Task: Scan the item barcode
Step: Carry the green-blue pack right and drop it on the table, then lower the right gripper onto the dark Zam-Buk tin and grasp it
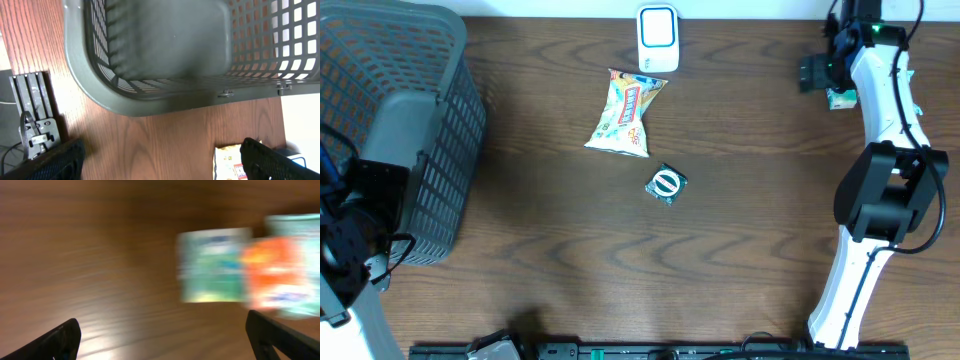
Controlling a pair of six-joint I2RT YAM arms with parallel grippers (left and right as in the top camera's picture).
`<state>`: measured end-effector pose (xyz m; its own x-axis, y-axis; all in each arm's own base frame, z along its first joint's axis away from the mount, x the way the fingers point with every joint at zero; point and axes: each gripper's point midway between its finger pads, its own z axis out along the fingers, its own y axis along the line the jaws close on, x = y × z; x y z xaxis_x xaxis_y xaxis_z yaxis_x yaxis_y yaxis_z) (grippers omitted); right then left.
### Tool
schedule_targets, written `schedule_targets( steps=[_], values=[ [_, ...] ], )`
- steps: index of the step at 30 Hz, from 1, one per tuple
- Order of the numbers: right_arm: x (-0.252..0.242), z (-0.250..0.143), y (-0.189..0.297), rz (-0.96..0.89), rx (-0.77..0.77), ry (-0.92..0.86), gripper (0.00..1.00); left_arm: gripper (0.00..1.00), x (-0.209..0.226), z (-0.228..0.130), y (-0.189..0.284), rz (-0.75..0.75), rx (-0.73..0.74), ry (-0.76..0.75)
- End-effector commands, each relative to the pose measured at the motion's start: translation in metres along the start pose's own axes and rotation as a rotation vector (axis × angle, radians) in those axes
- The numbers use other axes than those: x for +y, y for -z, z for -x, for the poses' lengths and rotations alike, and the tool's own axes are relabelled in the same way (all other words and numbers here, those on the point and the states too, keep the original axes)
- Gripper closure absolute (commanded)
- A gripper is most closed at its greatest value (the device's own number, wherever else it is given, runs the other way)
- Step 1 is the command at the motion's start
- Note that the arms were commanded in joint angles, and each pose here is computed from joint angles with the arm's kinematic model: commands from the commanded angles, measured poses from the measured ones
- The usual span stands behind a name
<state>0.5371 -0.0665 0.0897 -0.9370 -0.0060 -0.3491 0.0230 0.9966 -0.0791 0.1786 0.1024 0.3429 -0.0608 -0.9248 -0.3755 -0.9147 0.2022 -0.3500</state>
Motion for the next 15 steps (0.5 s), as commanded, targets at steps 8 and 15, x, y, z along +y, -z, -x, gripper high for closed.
schedule_targets(
  steps=[8, 15],
  values=[
    [0.180, -0.065, 0.072, 0.807, 0.266, 0.037, 0.02, 0.02, 0.010, -0.003, 0.002, 0.041, 0.012, 0.004],
    [0.216, -0.119, 0.067, 0.613, 0.406, 0.377, 0.13, 0.02, 0.010, -0.003, 0.002, 0.041, 0.012, 0.004]
  ],
)
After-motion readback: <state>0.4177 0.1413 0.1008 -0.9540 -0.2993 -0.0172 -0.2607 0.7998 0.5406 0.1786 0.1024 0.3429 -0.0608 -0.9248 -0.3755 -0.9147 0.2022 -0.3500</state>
